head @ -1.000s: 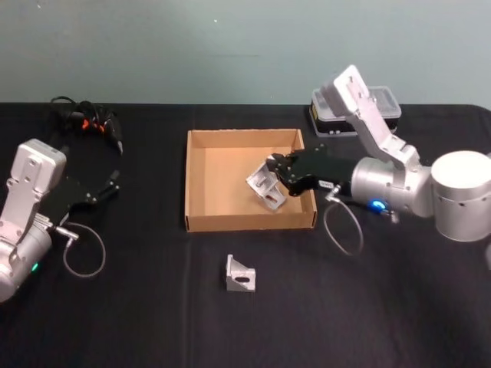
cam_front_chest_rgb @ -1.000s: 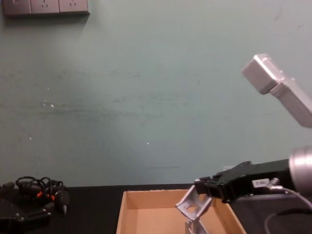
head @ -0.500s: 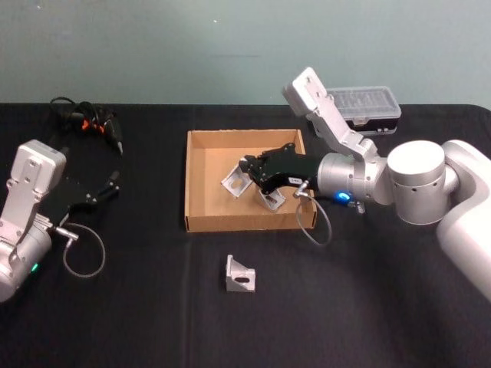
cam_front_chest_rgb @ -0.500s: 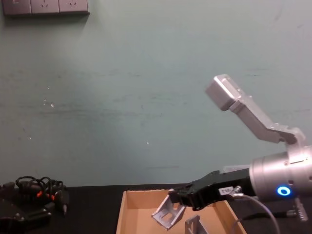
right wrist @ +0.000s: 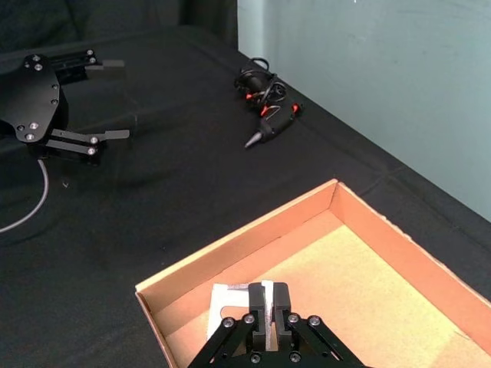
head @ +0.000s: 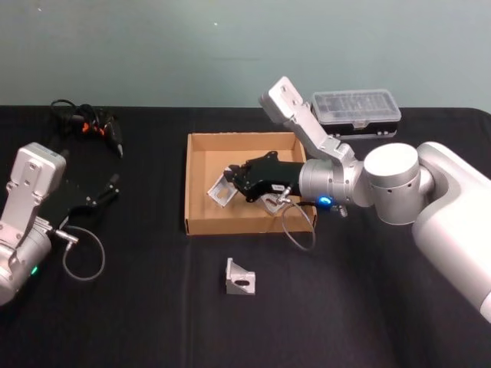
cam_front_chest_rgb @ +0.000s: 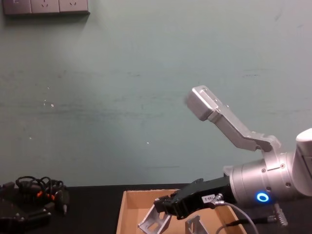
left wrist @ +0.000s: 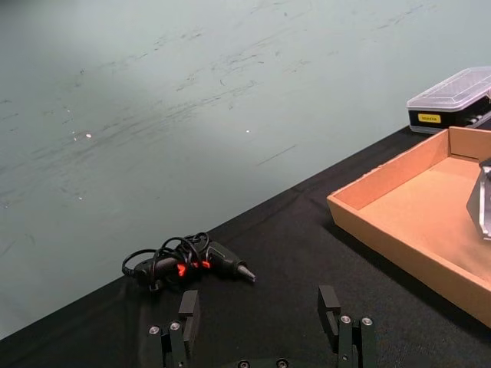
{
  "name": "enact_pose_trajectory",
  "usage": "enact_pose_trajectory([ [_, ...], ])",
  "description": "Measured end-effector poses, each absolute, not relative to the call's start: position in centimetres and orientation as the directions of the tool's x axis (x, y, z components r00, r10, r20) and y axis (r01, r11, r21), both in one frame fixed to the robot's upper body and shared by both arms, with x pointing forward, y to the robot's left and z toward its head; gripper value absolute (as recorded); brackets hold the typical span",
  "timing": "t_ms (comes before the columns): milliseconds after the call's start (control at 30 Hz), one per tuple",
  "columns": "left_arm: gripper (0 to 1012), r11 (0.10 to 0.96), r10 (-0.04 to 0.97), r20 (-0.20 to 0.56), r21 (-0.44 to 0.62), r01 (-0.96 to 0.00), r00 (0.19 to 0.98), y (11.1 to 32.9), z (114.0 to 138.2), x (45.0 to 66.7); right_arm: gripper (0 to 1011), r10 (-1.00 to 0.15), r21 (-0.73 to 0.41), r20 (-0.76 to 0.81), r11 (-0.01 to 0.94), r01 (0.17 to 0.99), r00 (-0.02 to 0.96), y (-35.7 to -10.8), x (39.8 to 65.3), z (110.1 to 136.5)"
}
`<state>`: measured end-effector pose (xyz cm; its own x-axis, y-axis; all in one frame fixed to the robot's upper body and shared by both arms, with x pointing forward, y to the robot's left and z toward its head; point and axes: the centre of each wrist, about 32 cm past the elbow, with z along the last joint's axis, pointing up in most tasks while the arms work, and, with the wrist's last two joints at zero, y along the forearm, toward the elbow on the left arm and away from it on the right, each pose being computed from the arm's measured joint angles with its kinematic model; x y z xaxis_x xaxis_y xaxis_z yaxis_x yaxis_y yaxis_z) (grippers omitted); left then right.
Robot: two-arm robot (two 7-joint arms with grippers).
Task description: Use one hand to pick up the angle iron from the table and place it into the box.
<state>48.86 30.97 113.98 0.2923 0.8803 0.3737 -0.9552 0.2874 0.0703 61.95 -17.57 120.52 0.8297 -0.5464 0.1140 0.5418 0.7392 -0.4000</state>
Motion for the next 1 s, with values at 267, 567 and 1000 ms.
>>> enact_pose_trajectory([
  [267, 1011, 0.287, 0.880, 0.374, 0.070, -0.955, 0.292, 30.97, 113.98, 48.86, 77, -0.539, -0.419, 0.112, 0.736, 0.532, 0.835, -17.18, 62.03, 120.21],
  [567, 1011, 0.287, 0.880, 0.374, 0.070, -0.955, 0.292, 30.97, 113.98, 48.86, 157, -0.535, -0.432, 0.111, 0.733, 0.525, 0.838, -17.09, 62.06, 119.98],
  [1000, 1011, 0.287, 0.880, 0.374, 0.070, -0.955, 0.292, 30.97, 113.98, 48.86, 563, -0.551, -0.388, 0.126, 0.738, 0.552, 0.825, -17.63, 61.17, 120.73],
])
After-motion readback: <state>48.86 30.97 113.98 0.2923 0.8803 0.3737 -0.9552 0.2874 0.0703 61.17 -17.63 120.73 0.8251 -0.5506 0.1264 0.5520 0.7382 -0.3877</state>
